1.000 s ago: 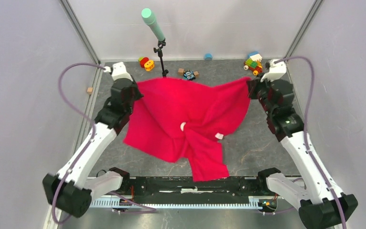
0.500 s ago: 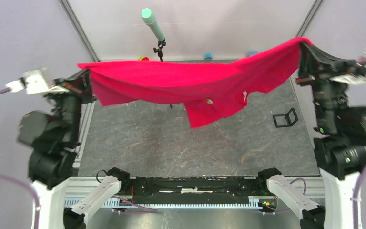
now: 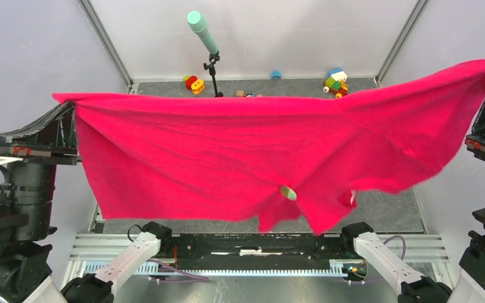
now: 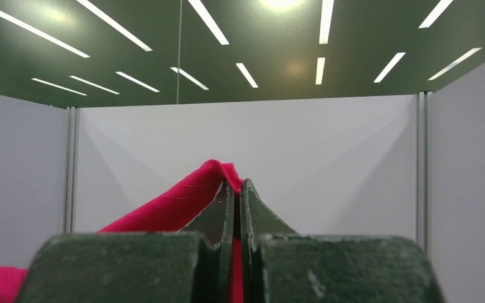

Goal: Pin the brooch onto the clothing

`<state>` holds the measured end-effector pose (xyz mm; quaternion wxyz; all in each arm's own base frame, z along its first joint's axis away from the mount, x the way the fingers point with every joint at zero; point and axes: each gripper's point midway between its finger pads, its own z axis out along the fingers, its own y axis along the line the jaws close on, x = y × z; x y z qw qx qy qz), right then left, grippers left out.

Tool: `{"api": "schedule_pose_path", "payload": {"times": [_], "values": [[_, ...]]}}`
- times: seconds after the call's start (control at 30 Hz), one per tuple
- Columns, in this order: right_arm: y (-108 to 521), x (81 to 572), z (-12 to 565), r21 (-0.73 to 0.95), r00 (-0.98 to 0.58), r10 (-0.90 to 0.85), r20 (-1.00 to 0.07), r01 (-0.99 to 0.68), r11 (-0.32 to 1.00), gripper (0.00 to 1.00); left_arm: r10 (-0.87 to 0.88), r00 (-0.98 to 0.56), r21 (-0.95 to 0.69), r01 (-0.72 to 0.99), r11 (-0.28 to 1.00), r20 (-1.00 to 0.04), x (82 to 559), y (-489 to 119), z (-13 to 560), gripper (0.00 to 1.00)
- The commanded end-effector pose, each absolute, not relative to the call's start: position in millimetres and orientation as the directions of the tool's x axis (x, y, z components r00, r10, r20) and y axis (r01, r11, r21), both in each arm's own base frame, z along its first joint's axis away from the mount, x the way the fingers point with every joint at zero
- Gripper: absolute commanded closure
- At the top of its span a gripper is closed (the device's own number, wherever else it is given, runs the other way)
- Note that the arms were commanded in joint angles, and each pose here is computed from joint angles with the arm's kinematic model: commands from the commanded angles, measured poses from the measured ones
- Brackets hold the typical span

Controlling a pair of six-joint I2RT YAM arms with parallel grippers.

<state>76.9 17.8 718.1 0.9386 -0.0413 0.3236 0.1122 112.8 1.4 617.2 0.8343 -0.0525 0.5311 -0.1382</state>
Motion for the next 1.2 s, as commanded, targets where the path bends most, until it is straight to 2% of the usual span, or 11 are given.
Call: {"api": "schedule_pose_path", "payload": {"times": [0.0, 0.23, 0.43, 0.47, 0.5, 0.57, 0.63, 0.73, 0.8, 1.0, 1.17], "values": [[28, 140, 701, -0.006, 0.696, 0.135, -0.705, -0.197, 0.98, 1.0, -0.22, 0.235, -0.204, 0.09, 0.975, -0.947, 173, -13, 577, 0.98], [53, 297, 590, -0.052, 0.491, 0.005, -0.871, -0.101, 0.994, 1.0, -0.167, -0.043, -0.159, -0.142, 0.977, -0.985, 302, -33, 437, 0.98], [96, 429, 418, -0.139, 0.293, -0.089, -0.952, -0.154, 0.978, 1.0, -0.237, -0.232, -0.16, -0.308, 0.938, -0.943, 371, -32, 288, 0.96], [99, 447, 391, -0.144, 0.251, -0.103, -0.963, -0.154, 0.977, 0.99, -0.244, -0.27, -0.153, -0.316, 0.936, -0.931, 379, -34, 267, 0.9], [101, 467, 359, -0.15, 0.19, -0.121, -0.974, -0.15, 0.977, 0.89, -0.244, -0.323, -0.137, -0.321, 0.937, -0.914, 387, -38, 242, 0.75], [106, 502, 301, -0.163, 0.052, -0.157, -0.986, -0.163, 0.973, 0.47, -0.238, -0.414, -0.118, -0.295, 0.948, -0.878, 398, -51, 206, 0.38], [112, 527, 261, -0.155, -0.059, -0.168, -0.984, -0.178, 0.972, 0.25, -0.237, -0.47, -0.114, -0.275, 0.955, -0.85, 404, -59, 184, 0.13], [120, 538, 221, -0.121, -0.164, -0.158, -0.974, -0.212, 0.97, 0.1, -0.227, -0.504, -0.106, -0.257, 0.961, -0.833, 402, -63, 177, 0.01], [120, 535, 211, -0.084, -0.208, -0.128, -0.97, -0.206, 0.975, 0.03, -0.223, -0.508, -0.104, -0.251, 0.962, -0.832, 397, -62, 179, 0.0], [113, 494, 188, 0.04, -0.37, -0.018, -0.929, -0.15, 0.988, 0.02, -0.256, -0.583, -0.178, -0.189, 0.966, -0.771, 372, -79, 164, 0.0], [97, 434, 125, 0.055, -0.591, -0.011, -0.806, -0.093, 0.994, 0.02, -0.328, -0.626, -0.262, -0.198, 0.944, -0.708, 347, -88, 140, 0.0]]}}
